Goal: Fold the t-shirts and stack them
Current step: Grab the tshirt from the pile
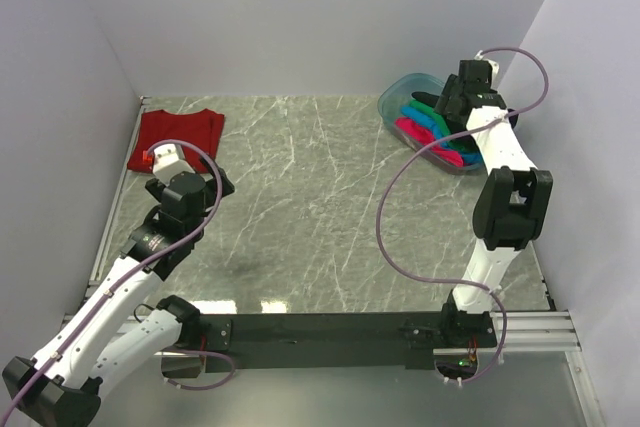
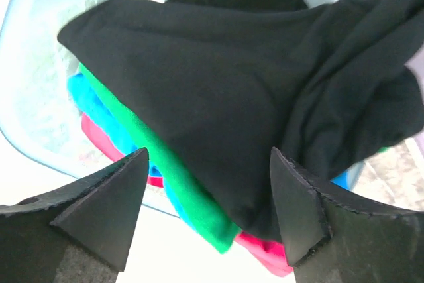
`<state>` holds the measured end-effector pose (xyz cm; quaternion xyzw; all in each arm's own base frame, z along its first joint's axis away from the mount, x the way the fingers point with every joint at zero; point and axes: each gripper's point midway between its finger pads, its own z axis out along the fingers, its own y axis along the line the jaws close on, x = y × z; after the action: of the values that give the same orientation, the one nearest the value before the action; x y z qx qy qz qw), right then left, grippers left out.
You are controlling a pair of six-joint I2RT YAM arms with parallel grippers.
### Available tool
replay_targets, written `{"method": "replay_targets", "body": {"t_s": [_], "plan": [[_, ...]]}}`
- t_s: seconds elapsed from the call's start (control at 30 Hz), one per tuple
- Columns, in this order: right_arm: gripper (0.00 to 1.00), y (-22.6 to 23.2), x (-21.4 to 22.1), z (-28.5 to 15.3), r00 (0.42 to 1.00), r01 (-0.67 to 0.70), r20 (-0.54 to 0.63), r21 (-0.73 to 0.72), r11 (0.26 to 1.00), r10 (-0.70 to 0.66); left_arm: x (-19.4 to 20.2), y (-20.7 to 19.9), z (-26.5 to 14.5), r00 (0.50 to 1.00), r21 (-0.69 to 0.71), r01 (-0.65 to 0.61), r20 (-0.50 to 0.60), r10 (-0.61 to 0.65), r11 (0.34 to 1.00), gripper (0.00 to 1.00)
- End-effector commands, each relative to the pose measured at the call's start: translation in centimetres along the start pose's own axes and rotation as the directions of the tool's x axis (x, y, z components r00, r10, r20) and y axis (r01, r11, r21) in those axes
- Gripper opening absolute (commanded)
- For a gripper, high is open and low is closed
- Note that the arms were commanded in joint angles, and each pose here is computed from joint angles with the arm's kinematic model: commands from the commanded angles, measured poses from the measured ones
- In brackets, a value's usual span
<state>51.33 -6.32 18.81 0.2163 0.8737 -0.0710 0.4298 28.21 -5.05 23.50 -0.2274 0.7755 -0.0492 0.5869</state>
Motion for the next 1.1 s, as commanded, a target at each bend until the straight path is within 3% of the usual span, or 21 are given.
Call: {"method": "replay_targets", "body": {"t_s": [0.0, 0.4, 0.5, 0.57, 0.6, 0.63, 0.7, 0.8, 0.9, 1.07], "plan": [[0.79, 0.0, 0.3, 1.3, 1.0, -0.016, -0.012, -0.015, 1.0, 0.015, -0.5, -0.6, 0.0, 1.0, 0.024, -0.001, 0.015, 0.0, 1.0, 1.0], [0.67, -1.4, 1.0, 2.2, 0.998, -0.05, -0.028, 0.001, 0.999, 0.05, -0.5, -0.4, -0.1, 1.0, 0.024, 0.004, 0.021, -0.005, 1.0, 0.99], [0.61, -1.6, 1.0, 2.4, 0.998, -0.055, -0.03, 0.002, 0.999, 0.055, -0.5, -0.5, 0.0, 1.0, 0.023, 0.001, 0.019, -0.002, 1.0, 0.99], [0.4, -1.8, 1.2, 2.8, 0.998, -0.055, -0.043, 0.001, 0.998, 0.055, -0.4, -0.5, 0.0, 1.0, 0.023, -0.001, 0.016, 0.0, 1.0, 0.99], [0.25, -1.7, 1.2, 2.8, 0.997, -0.057, -0.05, -0.005, 0.998, 0.057, -0.4, -0.5, 0.0, 1.0, 0.021, -0.001, 0.017, 0.0, 1.0, 0.99], [0.02, -1.6, 1.4, 2.9, 0.997, -0.055, -0.056, -0.01, 0.998, 0.054, -0.5, -0.5, 0.0, 1.0, 0.022, -0.001, 0.018, 0.001, 1.0, 0.99], [0.0, -1.3, 1.2, 2.6, 0.997, -0.054, -0.055, -0.034, 0.998, 0.052, -0.6, -0.5, 0.0, 1.0, 0.023, 0.0, 0.02, -0.001, 1.0, 0.99], [0.0, -1.1, -0.3, 0.5, 0.997, -0.072, 0.001, -0.06, 0.996, 0.072, -0.8, -0.6, -0.1, 1.0, 0.027, 0.003, 0.022, -0.004, 1.0, 0.99], [0.0, -0.6, -3.9, -4.9, 0.982, -0.091, 0.153, -0.124, 0.988, 0.109, -0.9, -0.7, -0.3, 1.0, 0.033, 0.009, 0.026, -0.01, 0.999, 0.99], [0.0, 0.5, -10.1, -18.4, 0.884, -0.063, 0.436, -0.243, 0.968, 0.167, -1.0, -0.9, -0.2, 1.0, 0.04, 0.01, 0.028, -0.012, 0.999, 0.99]]}}
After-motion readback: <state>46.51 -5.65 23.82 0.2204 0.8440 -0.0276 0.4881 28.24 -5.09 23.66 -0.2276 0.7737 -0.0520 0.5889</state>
